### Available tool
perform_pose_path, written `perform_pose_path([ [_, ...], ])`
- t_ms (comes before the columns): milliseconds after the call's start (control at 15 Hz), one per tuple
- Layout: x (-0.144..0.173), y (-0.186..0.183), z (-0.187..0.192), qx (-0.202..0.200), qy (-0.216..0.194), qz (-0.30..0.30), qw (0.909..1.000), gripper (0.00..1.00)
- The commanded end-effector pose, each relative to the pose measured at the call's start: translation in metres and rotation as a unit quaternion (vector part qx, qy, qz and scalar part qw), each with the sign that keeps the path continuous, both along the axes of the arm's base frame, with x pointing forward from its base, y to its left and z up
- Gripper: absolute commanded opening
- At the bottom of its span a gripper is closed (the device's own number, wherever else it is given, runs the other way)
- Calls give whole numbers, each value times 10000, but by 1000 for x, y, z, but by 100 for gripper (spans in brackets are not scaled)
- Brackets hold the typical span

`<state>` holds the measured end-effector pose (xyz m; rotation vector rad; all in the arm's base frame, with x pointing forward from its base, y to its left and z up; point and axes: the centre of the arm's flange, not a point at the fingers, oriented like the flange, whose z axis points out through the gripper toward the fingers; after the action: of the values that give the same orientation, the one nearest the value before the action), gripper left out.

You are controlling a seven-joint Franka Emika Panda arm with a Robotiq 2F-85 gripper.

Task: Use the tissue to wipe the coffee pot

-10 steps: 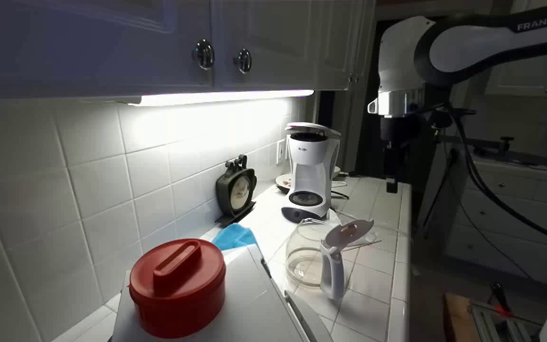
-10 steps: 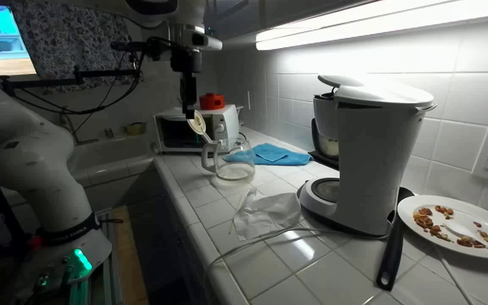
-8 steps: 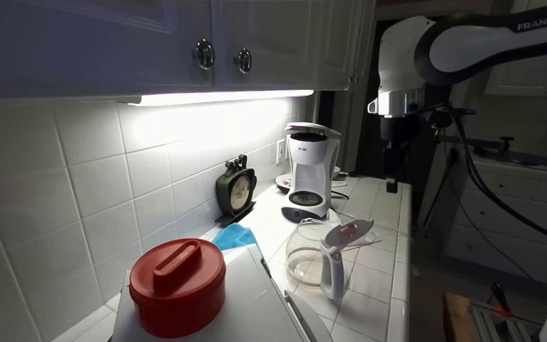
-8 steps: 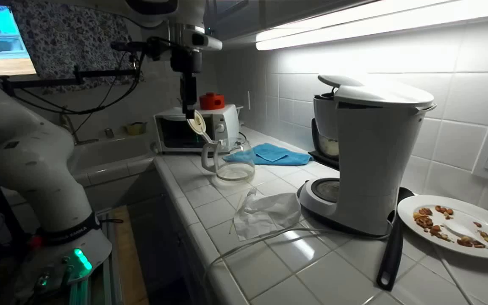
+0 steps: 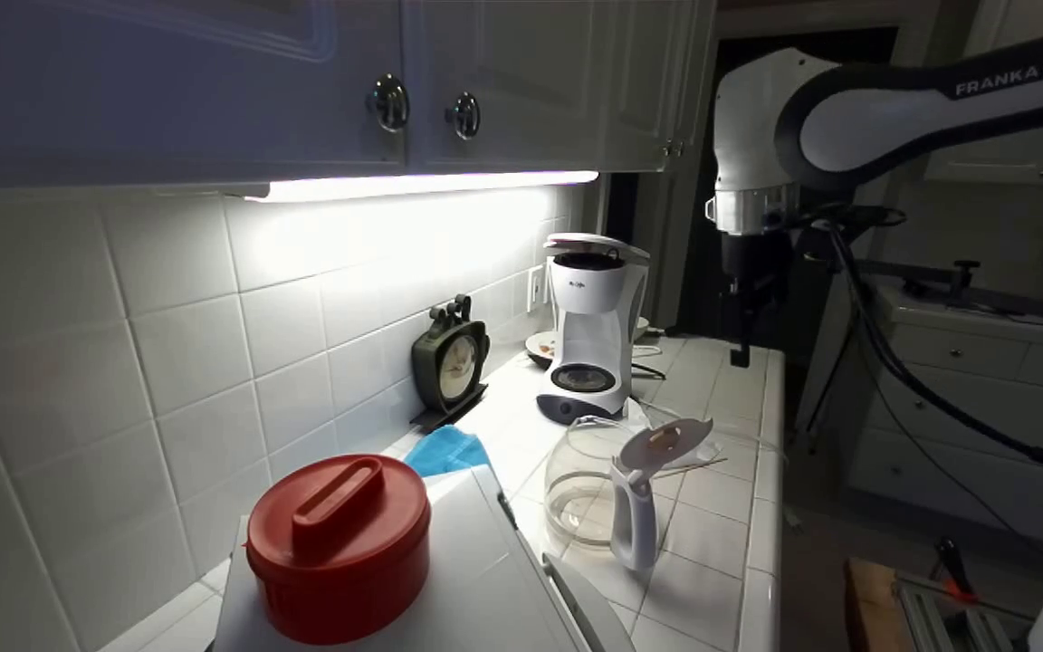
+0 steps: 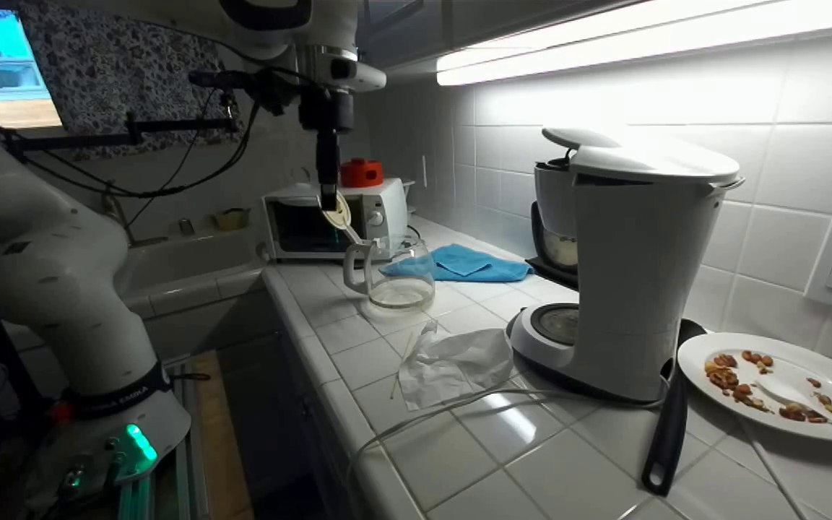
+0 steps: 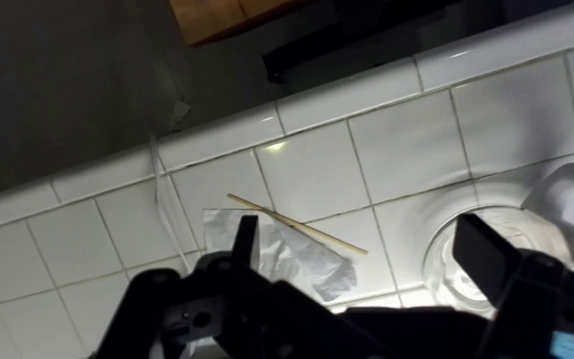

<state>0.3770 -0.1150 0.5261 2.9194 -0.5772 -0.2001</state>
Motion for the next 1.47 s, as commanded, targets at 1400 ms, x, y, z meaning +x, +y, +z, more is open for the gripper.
perform_pose_path([
  [1400,20,-82,-106,324,-2287,-478,9718,100],
])
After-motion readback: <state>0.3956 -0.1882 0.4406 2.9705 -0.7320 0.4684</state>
